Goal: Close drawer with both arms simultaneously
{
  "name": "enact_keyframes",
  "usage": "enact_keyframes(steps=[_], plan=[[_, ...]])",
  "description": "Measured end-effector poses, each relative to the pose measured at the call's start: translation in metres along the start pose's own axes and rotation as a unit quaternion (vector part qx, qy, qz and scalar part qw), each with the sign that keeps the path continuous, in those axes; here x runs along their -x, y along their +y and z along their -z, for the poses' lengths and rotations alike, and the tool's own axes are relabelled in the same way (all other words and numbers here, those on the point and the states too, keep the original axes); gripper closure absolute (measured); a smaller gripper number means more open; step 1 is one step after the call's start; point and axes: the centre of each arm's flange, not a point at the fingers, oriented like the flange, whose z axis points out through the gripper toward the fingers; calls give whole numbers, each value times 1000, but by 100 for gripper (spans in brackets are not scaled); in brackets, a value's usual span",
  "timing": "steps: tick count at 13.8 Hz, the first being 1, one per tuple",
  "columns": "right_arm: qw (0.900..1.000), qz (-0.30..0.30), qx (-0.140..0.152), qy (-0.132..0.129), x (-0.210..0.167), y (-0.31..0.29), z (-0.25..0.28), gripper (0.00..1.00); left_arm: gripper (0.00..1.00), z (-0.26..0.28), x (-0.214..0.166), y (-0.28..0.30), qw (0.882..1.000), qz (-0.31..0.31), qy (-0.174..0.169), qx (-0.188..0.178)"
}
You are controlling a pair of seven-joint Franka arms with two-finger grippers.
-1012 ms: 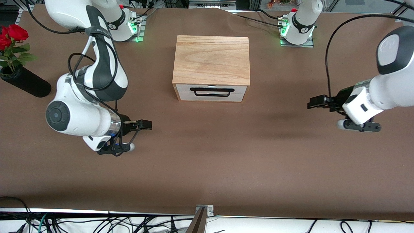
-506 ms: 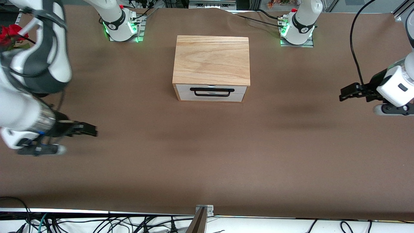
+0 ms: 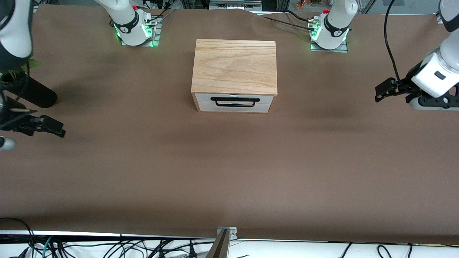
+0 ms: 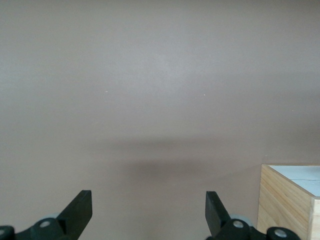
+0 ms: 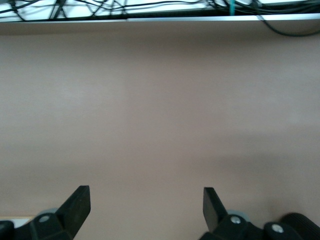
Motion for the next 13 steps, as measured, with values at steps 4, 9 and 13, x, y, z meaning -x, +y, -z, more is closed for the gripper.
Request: enact_keyframes(steps=[4, 9, 13], plan=[[1000, 9, 0, 4, 30, 5, 26, 0, 0, -4, 7, 0, 1000, 8, -5, -2], [1000, 12, -1, -17, 45, 4, 13, 0, 0, -5, 8, 0, 1000, 8, -8, -2], [1000, 16, 0, -21, 46, 1, 9, 0, 0, -5, 8, 1, 1000, 7, -10, -3]])
